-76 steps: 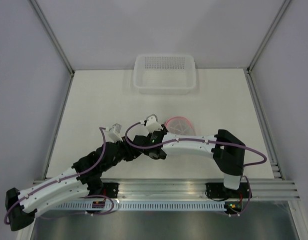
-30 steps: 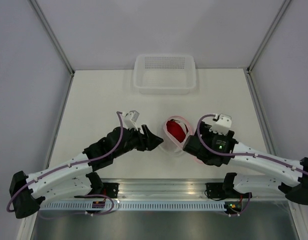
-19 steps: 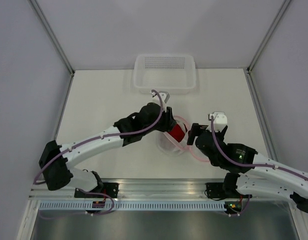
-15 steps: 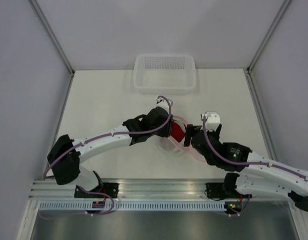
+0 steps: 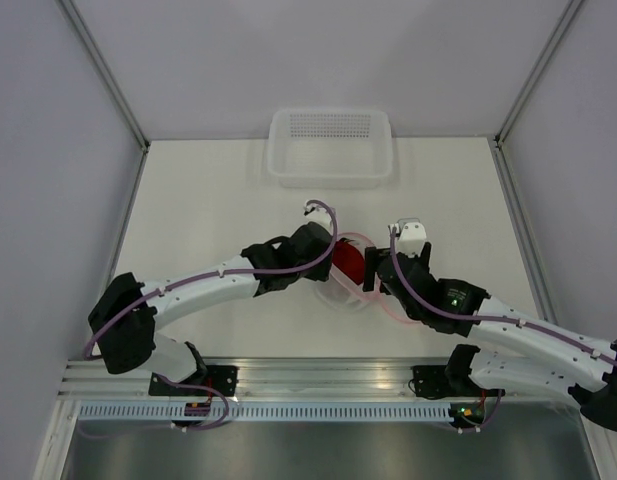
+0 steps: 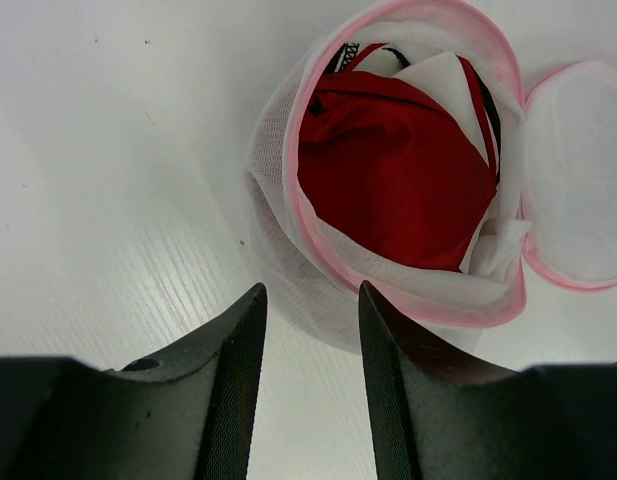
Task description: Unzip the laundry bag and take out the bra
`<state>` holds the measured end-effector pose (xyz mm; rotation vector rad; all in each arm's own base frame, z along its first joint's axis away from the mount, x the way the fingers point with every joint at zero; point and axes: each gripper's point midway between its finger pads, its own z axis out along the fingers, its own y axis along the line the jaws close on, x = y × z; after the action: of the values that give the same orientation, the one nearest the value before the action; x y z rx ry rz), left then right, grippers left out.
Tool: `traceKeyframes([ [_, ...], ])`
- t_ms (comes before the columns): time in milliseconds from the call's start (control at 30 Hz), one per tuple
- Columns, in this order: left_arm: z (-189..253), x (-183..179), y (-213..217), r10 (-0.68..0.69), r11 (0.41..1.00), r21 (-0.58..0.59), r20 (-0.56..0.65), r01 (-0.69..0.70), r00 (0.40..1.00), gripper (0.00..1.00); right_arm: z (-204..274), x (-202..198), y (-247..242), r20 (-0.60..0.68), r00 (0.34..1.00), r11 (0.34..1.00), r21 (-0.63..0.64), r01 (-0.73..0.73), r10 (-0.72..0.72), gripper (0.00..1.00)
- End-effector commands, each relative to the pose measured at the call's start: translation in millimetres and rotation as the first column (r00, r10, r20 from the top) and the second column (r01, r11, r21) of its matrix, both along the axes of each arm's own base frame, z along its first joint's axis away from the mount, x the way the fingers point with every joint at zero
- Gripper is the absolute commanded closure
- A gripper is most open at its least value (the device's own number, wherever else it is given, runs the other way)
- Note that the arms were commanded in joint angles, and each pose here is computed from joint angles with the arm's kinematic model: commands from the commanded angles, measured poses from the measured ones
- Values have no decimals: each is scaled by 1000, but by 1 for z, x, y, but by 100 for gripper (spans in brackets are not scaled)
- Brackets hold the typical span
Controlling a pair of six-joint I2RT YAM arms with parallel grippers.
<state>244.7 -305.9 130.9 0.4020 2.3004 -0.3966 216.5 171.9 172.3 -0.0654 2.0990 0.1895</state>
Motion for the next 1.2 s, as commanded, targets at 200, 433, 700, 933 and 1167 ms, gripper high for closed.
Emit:
traceKeyframes([
  [200, -18, 12, -8, 31, 999, -36, 33, -30, 999, 53, -12, 21, 21, -10, 996, 996, -14, -85, 85, 7],
  [433, -29, 8, -14, 19, 997, -75, 2, -19, 1000, 98, -24, 48, 43, -71, 977, 980, 11, -199, 200, 15],
  [700, -37, 0, -9, 21, 994, -110, -14, -22, 1000, 98, -47, 55, 83, -145, 926, 938, 41, -345, 347, 28],
  [933, -36, -2, -10, 19, 991, -131, -16, -21, 1000, 98, -73, 58, 79, -201, 924, 943, -15, -333, 324, 28],
  [1167, -36, -2, -9, 23, 991, -134, -14, -25, 1000, 98, -120, 56, 87, -319, 883, 925, -50, -378, 344, 26],
])
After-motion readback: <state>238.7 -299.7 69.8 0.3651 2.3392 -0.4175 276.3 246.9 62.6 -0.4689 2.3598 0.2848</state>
